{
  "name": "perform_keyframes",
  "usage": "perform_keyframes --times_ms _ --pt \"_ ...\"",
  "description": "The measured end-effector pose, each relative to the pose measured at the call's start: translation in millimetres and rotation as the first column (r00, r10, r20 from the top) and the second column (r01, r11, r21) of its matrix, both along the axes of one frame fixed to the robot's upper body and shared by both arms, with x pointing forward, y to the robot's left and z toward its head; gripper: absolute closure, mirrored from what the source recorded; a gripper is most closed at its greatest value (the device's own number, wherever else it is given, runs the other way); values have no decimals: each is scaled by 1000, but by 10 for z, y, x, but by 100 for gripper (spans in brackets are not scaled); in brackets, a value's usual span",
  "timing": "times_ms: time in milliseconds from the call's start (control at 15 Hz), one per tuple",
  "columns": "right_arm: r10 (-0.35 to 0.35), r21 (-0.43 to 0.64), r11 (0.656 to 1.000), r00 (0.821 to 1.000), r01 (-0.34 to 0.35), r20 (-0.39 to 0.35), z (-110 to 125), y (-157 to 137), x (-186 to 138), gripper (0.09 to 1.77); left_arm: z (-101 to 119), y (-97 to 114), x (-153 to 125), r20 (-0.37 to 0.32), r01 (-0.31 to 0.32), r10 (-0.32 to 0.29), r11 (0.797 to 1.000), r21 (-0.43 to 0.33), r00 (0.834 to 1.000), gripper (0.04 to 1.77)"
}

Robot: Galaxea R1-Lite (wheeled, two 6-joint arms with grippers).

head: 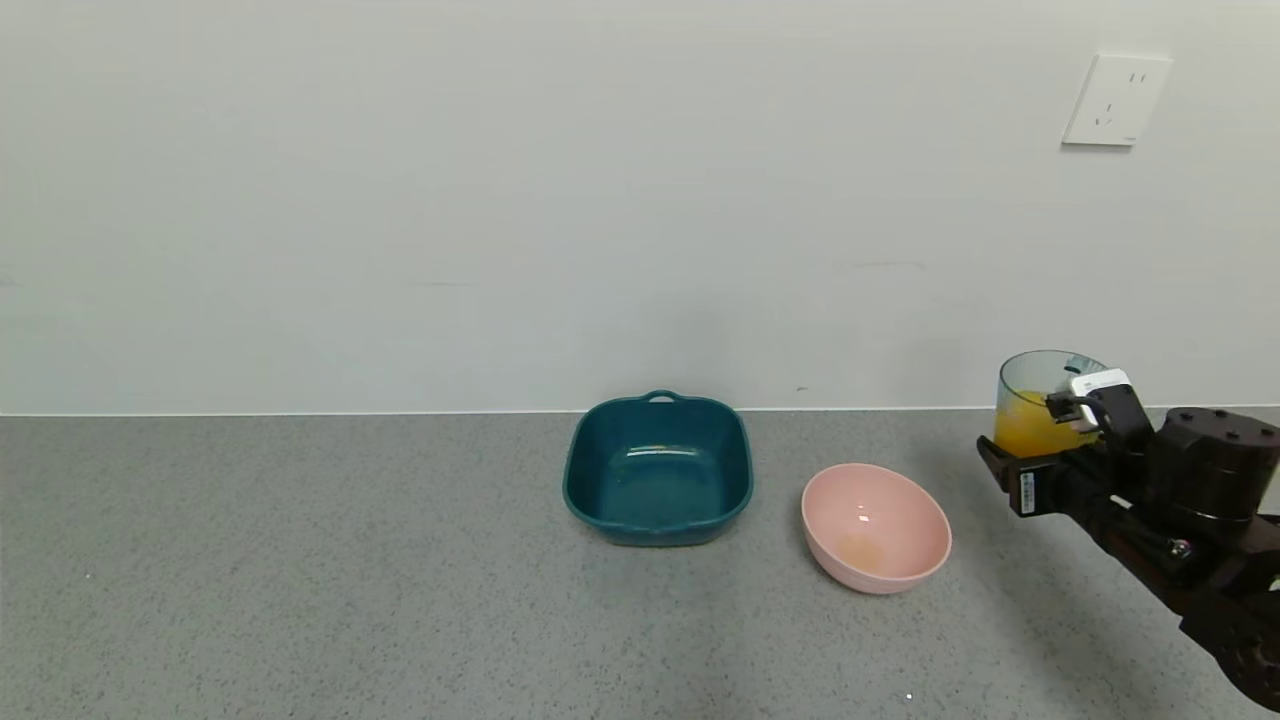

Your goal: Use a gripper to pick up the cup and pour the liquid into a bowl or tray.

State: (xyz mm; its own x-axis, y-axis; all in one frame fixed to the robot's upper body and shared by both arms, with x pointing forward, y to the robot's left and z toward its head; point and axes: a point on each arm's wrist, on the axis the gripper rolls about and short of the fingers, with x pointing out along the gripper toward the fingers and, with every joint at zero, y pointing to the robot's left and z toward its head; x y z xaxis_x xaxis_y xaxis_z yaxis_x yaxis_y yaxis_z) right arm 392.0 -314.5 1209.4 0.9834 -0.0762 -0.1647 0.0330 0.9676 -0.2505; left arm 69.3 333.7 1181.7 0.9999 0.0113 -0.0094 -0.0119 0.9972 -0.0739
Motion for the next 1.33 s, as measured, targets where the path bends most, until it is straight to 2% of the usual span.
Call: perform_keyframes --times_ms 667,1333 --pt "106 -118 987 993 -111 -45 -59 257 -123 52 0 0 0 0 0 0 1000 0 1000 9" --pt "157 -208 963 985 -169 -72 -93 353 -150 52 0 0 0 0 0 0 1000 0 1000 9"
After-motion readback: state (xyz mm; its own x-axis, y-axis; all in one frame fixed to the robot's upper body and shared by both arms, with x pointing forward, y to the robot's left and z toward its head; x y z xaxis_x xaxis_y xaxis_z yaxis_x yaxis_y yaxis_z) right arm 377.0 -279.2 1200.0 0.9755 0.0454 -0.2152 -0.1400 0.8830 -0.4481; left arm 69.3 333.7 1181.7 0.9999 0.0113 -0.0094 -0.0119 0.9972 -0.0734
